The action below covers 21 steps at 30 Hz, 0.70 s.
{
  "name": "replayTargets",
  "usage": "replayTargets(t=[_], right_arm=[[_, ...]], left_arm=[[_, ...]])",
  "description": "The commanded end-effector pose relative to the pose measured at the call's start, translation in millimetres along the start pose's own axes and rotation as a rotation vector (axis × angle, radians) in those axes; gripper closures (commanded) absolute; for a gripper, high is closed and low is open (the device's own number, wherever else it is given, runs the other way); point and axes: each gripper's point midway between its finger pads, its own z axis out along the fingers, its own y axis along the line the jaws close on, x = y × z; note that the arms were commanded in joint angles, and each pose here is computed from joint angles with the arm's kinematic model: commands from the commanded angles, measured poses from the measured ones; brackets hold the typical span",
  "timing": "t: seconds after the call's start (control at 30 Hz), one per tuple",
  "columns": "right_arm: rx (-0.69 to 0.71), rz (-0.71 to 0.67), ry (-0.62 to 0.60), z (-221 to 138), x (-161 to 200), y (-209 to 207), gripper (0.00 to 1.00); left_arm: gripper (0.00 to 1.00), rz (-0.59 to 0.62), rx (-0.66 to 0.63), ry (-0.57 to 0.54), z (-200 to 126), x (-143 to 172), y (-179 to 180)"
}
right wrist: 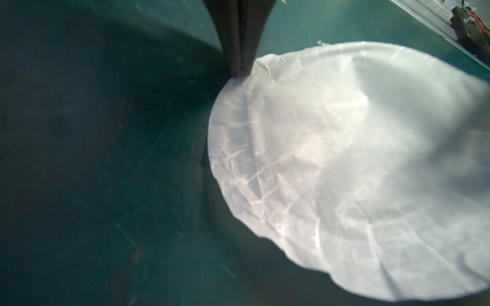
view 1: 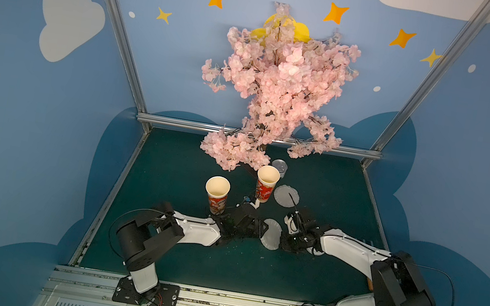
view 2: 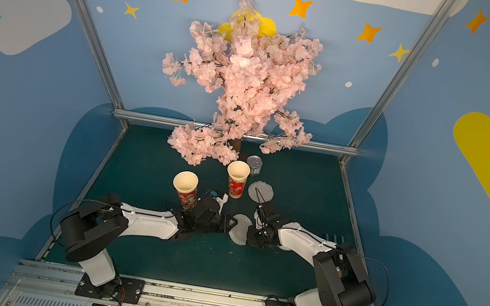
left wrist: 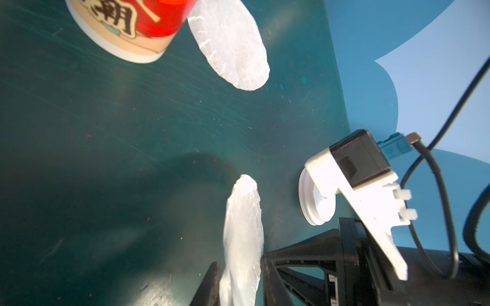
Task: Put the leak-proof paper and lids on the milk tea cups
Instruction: Pick up the leak-proof paper from the center of the board.
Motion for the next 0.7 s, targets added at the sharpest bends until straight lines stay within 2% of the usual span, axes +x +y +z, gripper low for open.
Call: replayTargets(t=[0.0,0.2,0.3,0.53,0.67], right_arm=[[0.053,0.016,0.040,11,10,-13,1.00],[0.053,0.015,0.038,10,10,-13,1.00],[0.056,0.016,0.038,9,10,-13,1.00],[0.044,-0.020,-0.052,-26,-14,3,1.00],[0.035,-0.055,-0.158,-67,-30,14,0.85]], left_arm=[[0.78,0.012,-0.031,0.006,-5,3,9],[0.87,0.014,-0.043,0.010,-5,3,10],[0.97,0.018,-0.041,0.012,-5,3,9],[0.97,0.034,-0.013,0.006,-22,-7,-9],[0.97,0.062,0.018,-0.007,-53,-18,-31]])
